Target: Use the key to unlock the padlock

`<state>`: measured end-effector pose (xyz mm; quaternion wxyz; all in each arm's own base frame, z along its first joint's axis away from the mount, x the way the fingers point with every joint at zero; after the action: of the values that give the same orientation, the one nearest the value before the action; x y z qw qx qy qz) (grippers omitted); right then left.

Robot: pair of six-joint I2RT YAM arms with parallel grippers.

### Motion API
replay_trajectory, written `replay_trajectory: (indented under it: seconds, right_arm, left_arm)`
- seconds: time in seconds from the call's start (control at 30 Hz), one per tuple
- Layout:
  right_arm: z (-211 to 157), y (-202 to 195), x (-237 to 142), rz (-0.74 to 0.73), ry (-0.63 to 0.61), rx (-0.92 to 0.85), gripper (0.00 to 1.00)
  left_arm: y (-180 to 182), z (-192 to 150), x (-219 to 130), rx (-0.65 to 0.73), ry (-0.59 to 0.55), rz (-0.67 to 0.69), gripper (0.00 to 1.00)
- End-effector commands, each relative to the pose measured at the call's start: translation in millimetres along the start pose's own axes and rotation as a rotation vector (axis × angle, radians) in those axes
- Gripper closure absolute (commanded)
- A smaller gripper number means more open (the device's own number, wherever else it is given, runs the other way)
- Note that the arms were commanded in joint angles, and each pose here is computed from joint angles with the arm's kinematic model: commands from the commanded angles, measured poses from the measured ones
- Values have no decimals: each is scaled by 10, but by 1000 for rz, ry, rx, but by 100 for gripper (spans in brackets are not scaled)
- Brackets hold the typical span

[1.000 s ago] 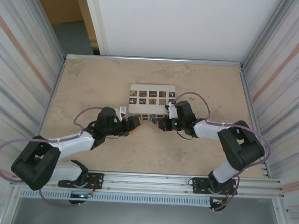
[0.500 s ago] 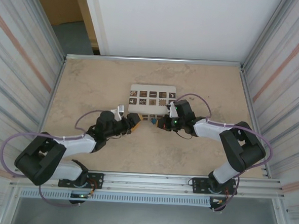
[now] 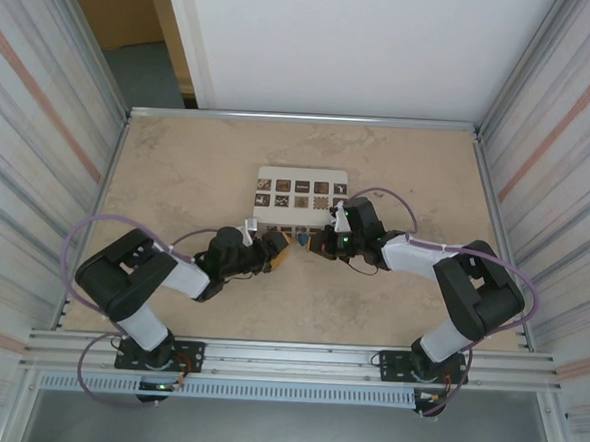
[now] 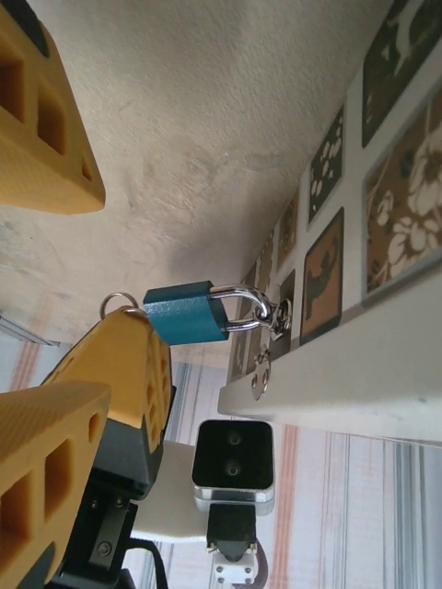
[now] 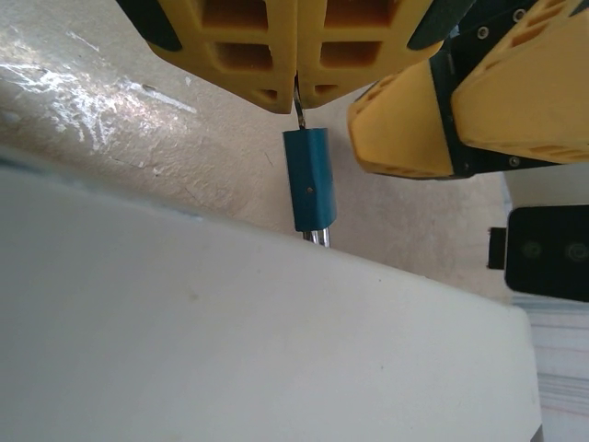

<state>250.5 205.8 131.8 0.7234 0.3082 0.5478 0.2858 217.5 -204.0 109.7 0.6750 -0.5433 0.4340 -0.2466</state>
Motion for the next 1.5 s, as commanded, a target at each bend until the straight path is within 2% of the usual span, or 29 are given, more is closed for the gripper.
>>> replay_trajectory:
  seconds: [0.0,0.3,0.63,1.2,1.4,1.47]
  right_arm:
    - [23,155,-53,44,-5,-6,100]
    - [34,178,-50,55,0,1,100]
    - [60,215,-52,69,1,9,100]
    - [63,274,-61,103,6,30,100]
    - [51,279,-69,107,11,32,100]
    - [50,281,-83,109,9,31,96]
  left_arm:
    - [-188,48,100,-1,-42,-115,51]
    - [-129,72,207,-53,-84,-115,54]
    - [-98,58,340,-83,-67,-101,58]
    - [-55,56,449,-105,-63,-96,75]
    - [-89,72,450,-90,-58,-107,87]
    - [-118,78,435,-76,-61,-111,91]
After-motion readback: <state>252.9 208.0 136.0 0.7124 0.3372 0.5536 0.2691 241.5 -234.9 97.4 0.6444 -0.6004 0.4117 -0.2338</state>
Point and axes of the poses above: each hand's point on the last joint's axis, 136 mm out from that joint toward the fingers, its own x axis out along the fingers, its own y axis along the line the jaws close on, z = x × y, the point moved 10 cm from there along -x, back along the fingers
